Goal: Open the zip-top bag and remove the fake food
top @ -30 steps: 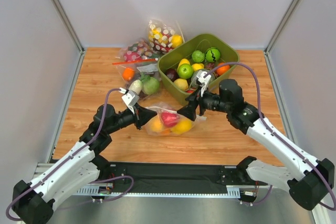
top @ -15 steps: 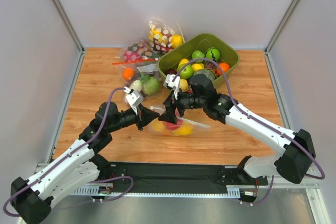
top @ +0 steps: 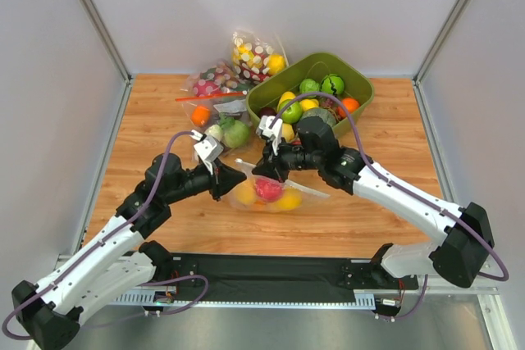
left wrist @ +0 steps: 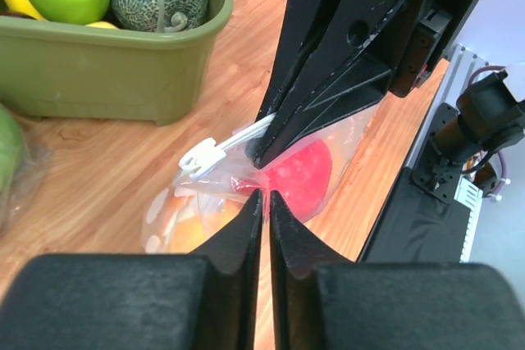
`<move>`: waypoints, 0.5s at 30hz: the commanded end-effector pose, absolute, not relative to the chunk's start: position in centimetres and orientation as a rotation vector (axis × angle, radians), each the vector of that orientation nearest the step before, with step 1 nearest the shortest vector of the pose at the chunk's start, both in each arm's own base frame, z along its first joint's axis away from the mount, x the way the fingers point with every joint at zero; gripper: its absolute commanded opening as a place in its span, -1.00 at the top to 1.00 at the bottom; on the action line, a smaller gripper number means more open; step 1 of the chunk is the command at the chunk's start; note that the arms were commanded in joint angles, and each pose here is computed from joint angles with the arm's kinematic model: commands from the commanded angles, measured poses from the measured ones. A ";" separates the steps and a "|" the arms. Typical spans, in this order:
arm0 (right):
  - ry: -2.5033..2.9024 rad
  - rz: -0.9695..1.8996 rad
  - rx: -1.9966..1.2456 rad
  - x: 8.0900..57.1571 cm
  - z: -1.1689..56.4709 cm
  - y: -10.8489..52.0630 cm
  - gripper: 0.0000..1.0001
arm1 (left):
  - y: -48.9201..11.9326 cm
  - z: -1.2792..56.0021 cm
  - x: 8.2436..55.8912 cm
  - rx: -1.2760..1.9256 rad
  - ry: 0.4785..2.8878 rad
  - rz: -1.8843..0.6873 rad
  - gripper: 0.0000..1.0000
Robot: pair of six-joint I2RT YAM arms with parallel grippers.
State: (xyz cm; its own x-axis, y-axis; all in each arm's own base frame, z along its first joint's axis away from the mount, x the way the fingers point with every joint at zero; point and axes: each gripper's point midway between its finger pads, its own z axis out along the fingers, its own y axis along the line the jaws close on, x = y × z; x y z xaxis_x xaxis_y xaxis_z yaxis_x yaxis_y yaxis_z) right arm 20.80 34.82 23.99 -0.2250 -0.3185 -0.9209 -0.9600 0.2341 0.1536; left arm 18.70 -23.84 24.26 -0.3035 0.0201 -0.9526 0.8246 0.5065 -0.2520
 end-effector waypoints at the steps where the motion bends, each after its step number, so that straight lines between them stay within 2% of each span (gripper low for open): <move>1: 1.623 0.998 -1.142 21.2 26.3 34.3 0.99 | -23.5 26.5 18.3 0.726 1.661 -0.943 0.68; 2: 1.613 1.017 -1.137 21.2 26.4 34.2 0.99 | -23.2 26.6 18.0 0.728 1.667 -0.939 0.62; 5: 1.600 1.089 -1.104 20.8 26.9 33.8 0.99 | -22.3 26.3 17.9 0.706 1.694 -0.897 0.24; 6: 1.593 1.103 -1.100 20.7 27.0 33.8 0.99 | -22.2 26.2 17.9 0.702 1.692 -0.895 0.01; 9: 1.567 1.166 -1.088 20.2 27.6 33.8 0.99 | -22.0 26.4 17.9 0.688 1.674 -0.893 -0.25; 12: 1.545 1.206 -1.089 19.8 28.3 33.8 0.99 | -22.1 26.5 18.1 0.686 1.664 -0.890 -0.38; 15: 1.492 1.253 -1.093 19.3 29.4 34.0 0.99 | -22.8 26.4 18.6 0.679 1.664 -0.910 -0.40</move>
